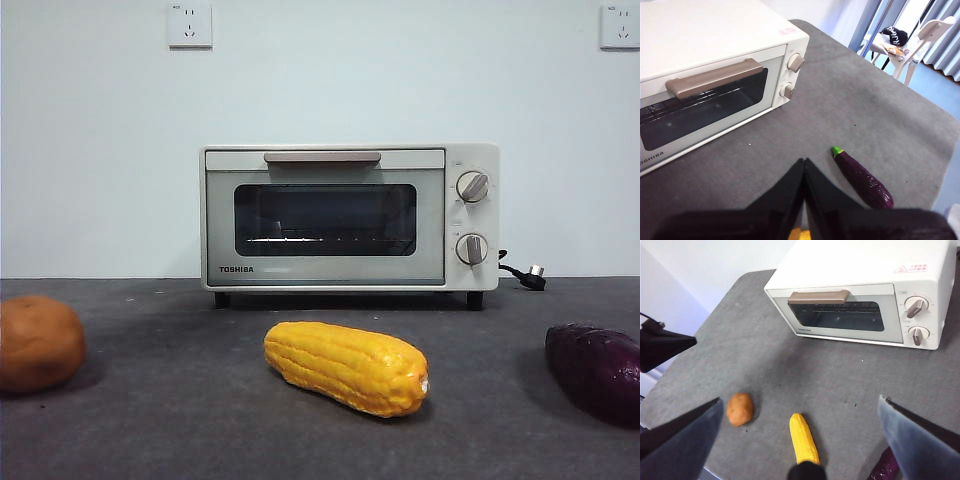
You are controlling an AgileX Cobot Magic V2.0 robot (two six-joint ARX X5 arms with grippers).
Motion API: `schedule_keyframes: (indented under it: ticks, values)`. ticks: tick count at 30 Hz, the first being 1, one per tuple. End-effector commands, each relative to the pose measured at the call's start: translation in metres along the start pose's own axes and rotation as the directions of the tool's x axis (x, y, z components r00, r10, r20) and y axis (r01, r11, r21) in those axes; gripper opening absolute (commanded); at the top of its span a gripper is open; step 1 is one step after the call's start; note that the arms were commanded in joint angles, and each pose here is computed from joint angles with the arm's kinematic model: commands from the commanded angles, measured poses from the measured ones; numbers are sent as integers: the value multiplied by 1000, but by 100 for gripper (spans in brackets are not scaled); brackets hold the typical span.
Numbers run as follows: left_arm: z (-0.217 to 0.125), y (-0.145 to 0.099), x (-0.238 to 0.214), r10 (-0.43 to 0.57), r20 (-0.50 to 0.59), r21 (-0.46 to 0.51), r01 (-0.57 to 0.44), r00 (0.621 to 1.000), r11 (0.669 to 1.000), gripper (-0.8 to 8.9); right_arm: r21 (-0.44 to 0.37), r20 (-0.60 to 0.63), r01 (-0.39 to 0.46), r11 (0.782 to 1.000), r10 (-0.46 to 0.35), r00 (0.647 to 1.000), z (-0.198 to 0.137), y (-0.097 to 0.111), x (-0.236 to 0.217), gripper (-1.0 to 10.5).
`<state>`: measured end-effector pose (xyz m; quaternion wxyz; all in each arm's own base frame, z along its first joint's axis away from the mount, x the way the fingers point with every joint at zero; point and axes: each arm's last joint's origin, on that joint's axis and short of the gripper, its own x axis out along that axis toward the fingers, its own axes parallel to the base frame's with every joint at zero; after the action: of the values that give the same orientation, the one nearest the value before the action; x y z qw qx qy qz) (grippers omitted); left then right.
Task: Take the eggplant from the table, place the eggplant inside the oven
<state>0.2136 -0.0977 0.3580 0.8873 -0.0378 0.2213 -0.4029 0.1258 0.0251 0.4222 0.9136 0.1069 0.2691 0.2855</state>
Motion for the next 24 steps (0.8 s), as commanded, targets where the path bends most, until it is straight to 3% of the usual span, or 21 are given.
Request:
schedule_keyframes:
  ticks: [1, 15, 24]
  values:
    - [7, 2, 6, 5, 12, 24, -5, 1000, 1000, -6, -4, -8, -5, 1000, 5, 1000, -1, 1, 0, 571]
    - [58, 35, 66, 65, -1, 90, -64, 998, 994, -6, 18, -57, 1, 1000, 0, 998, -6, 0, -1, 567]
    - [68, 71, 113, 102, -67, 67, -97, 993, 993, -6, 11, -51, 4, 1000, -3, 999, -6, 0, -1, 567]
